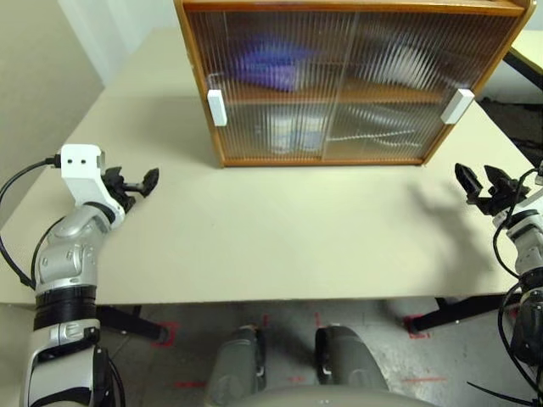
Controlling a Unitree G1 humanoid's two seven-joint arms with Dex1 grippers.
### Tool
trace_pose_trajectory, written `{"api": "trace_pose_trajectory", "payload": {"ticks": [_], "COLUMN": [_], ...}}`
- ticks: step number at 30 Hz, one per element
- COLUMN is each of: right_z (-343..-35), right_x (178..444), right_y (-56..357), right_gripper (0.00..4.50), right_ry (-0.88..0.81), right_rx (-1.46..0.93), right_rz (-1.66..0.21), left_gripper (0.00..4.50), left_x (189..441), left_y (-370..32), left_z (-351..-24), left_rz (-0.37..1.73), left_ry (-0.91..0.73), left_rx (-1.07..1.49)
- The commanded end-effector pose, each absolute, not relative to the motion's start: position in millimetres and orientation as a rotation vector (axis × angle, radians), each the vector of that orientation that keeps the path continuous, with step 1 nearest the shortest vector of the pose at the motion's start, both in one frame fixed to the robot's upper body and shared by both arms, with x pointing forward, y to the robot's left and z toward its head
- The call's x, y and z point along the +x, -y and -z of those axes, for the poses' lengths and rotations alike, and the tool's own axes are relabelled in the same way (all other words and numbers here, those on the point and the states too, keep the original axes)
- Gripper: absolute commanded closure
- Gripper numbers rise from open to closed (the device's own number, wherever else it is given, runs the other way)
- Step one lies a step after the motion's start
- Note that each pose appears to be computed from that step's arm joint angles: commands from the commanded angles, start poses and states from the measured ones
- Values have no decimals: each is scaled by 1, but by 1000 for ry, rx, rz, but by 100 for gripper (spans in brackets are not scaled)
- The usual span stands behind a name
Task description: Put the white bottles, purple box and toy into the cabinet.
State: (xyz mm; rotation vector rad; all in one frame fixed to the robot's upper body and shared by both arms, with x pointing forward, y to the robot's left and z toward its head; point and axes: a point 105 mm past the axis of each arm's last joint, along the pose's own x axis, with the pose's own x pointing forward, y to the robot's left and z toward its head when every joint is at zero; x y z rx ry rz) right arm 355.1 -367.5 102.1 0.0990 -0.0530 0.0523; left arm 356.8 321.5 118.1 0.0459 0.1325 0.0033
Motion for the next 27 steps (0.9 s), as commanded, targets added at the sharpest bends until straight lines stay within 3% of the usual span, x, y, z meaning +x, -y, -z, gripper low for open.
{"api": "trace_pose_trajectory", "payload": {"ticks": [1, 10, 16, 27], "right_z": [-105, -112, -113, -104], "right_x": [349, 344, 346, 347], "right_y": [378, 378, 378, 373], "right_gripper": [2, 2, 2, 2], "right_ry": [62, 90, 48, 18], "right_rx": [105, 177, 173, 170], "right_rz": [-47, -130, -150, -157], "left_gripper": [0, 0, 0, 0], "left_x": [352, 343, 364, 356], "left_y": [-329, -319, -287, -289], "left_z": [-121, -133, -129, -131], "left_rz": [-25, -1, 116, 89], "left_ry": [-119, -26, -78, -37], "left_rx": [41, -20, -12, -67]}}
